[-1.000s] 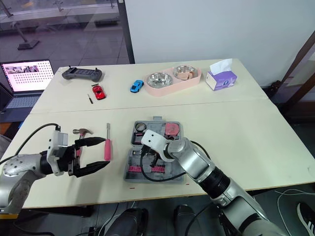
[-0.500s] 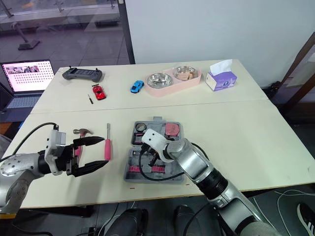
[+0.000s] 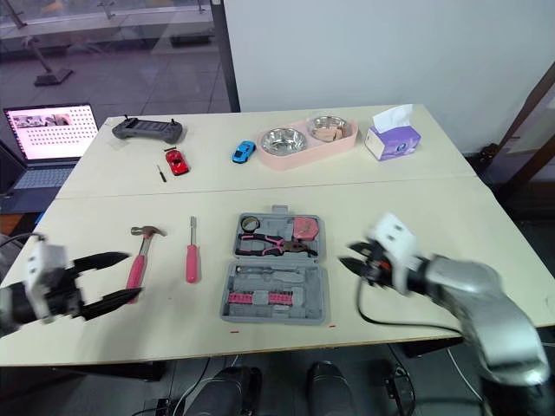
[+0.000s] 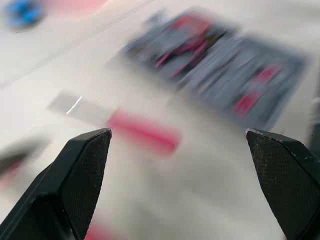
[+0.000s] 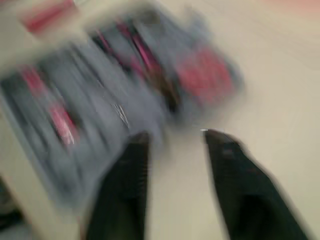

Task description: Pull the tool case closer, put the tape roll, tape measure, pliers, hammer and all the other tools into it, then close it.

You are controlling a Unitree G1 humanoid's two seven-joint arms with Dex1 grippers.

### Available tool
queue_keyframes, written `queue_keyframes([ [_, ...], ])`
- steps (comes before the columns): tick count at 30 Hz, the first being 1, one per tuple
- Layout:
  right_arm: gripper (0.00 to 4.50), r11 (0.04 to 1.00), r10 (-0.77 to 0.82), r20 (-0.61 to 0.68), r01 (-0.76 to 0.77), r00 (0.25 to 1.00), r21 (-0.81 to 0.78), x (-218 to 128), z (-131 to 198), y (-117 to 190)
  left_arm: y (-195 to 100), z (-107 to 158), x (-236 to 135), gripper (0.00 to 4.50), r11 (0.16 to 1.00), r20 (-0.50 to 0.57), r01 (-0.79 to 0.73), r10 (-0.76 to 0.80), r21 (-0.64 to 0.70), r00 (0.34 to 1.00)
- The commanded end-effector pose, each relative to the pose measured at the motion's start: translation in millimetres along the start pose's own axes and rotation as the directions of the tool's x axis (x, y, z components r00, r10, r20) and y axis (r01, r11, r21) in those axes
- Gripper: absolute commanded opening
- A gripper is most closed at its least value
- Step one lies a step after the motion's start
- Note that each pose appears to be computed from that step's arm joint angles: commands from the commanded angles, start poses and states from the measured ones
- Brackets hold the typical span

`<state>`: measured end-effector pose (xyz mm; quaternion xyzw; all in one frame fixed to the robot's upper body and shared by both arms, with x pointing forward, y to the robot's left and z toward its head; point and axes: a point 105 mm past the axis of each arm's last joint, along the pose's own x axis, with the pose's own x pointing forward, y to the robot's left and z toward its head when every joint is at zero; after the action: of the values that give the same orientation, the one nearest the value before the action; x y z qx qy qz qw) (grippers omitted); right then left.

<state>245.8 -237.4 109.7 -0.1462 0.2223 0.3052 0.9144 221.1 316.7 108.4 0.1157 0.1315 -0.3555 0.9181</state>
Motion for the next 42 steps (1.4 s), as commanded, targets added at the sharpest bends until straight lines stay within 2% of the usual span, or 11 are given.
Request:
queue_keyframes([
  [1, 3.95, 0.996, -0.064, 0.047, 0.067, 0.997, -0.067, -24.7, -1.1, -16.6, 19.3, -2.1, -29.5, 4.50, 0.993, -0.038, -0.106, 0.109, 0.053, 0.993],
  [2, 4.40, 0.995, -0.083, 0.033, 0.085, 0.996, -0.053, -30.5, -9.8, -21.1, 23.2, -10.2, -39.8, 4.50, 0.990, -0.073, -0.132, 0.135, 0.048, 0.988],
  [3, 4.46, 0.994, -0.095, 0.025, 0.096, 0.995, -0.047, -35.0, -16.4, -23.9, 26.3, -17.4, -49.1, 4.50, 0.987, -0.101, -0.153, 0.156, 0.040, 0.983],
  [10, 4.46, 0.993, -0.115, 0.007, 0.115, 0.993, -0.026, -48.0, -37.1, -31.2, 39.9, -37.0, -81.8, 4.50, 0.972, -0.175, -0.233, 0.236, 0.036, 0.956],
  [30, 4.46, 0.988, -0.154, 0.047, 0.153, 0.987, 0.019, -51.9, -41.8, -27.6, 38.8, -29.5, -58.1, 4.50, 0.984, -0.119, -0.168, 0.173, 0.052, 0.978],
  [37, 4.46, 0.985, -0.170, 0.125, 0.168, 0.978, 0.028, -38.7, -11.6, -13.5, 25.3, -20.6, -50.2, 4.50, 0.982, -0.034, -0.191, 0.191, 0.010, 0.981],
  [42, 4.46, 0.990, -0.140, 0.268, 0.137, 0.953, 0.030, -10.8, 38.9, 3.4, 8.2, -5.6, -37.4, 4.50, 0.957, 0.100, -0.281, 0.287, -0.078, 0.953],
])
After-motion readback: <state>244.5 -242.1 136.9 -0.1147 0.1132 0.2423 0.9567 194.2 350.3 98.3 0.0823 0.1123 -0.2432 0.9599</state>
